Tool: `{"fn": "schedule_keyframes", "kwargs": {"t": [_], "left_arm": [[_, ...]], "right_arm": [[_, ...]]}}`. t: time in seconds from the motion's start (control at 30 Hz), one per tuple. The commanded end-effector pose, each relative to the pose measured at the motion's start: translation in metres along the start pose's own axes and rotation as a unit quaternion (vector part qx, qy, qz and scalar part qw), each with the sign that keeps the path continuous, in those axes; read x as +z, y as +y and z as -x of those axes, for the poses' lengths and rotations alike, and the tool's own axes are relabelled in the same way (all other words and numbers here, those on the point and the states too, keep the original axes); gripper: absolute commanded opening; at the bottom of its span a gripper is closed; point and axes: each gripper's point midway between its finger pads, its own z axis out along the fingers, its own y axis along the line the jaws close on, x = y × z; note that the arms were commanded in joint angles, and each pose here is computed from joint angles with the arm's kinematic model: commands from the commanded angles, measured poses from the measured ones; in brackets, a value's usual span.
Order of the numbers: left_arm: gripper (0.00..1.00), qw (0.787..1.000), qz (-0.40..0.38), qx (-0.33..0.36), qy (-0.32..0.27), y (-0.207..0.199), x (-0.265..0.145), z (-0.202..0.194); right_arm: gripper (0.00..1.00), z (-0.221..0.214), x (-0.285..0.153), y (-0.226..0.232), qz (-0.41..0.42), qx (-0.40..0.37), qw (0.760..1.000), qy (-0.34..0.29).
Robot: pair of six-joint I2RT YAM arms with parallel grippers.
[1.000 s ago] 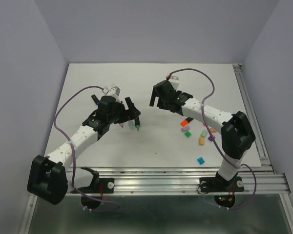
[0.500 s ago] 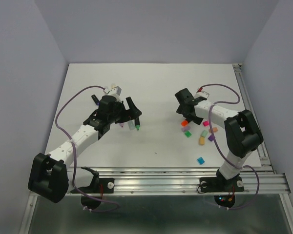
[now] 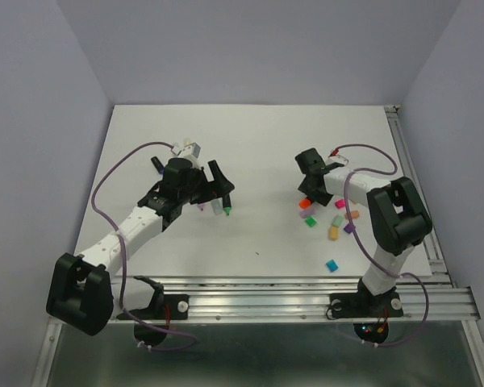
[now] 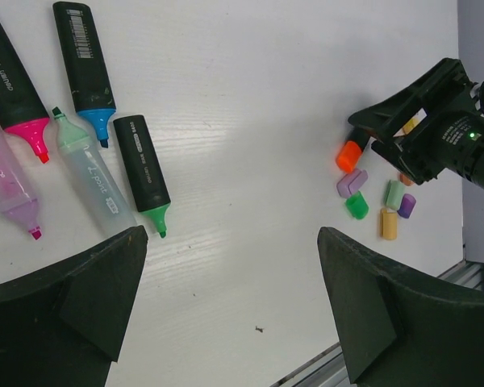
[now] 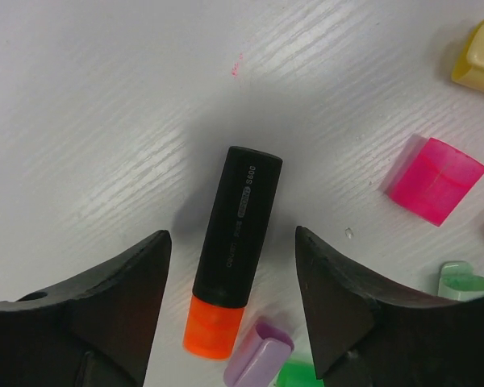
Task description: Open the pen caps
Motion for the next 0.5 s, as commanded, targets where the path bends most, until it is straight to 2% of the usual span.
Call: {"fn": "schedule_keyframes", "kwargs": {"t": [0.0, 0.1, 0.2, 0.33, 0.47], "left_arm": [[0.99, 1.000, -0.015, 0.002, -0.017, -0.006, -0.005, 0.007], [0.99, 1.000, -0.019, 0.004, -0.017, -0.007, -0.005, 0.008], [0.99, 0.999, -0.047, 0.020, -0.002, -0.015, -0.004, 0.002], [0.99, 0.992, -0.120, 0.034, 0.026, -0.037, -0.002, -0.009], [0.99, 0.978, -0.194, 0.051, 0.054, -0.062, 0.002, -0.022]], "right_arm": [[0.60, -0.010, 0.012, -0.005, -0.001, 0.005, 1.000, 0.009], [0.46, -0.012, 0.014, -0.004, 0.008, -0.004, 1.000, 0.010], [0.24, -0.007, 0.007, 0.007, 0.044, -0.013, 0.999, 0.006], [0.16, 0.009, -0.013, 0.030, 0.117, -0.008, 0.993, -0.012], [0.15, 0.025, -0.041, 0.055, 0.194, -0.002, 0.981, -0.024]]}}
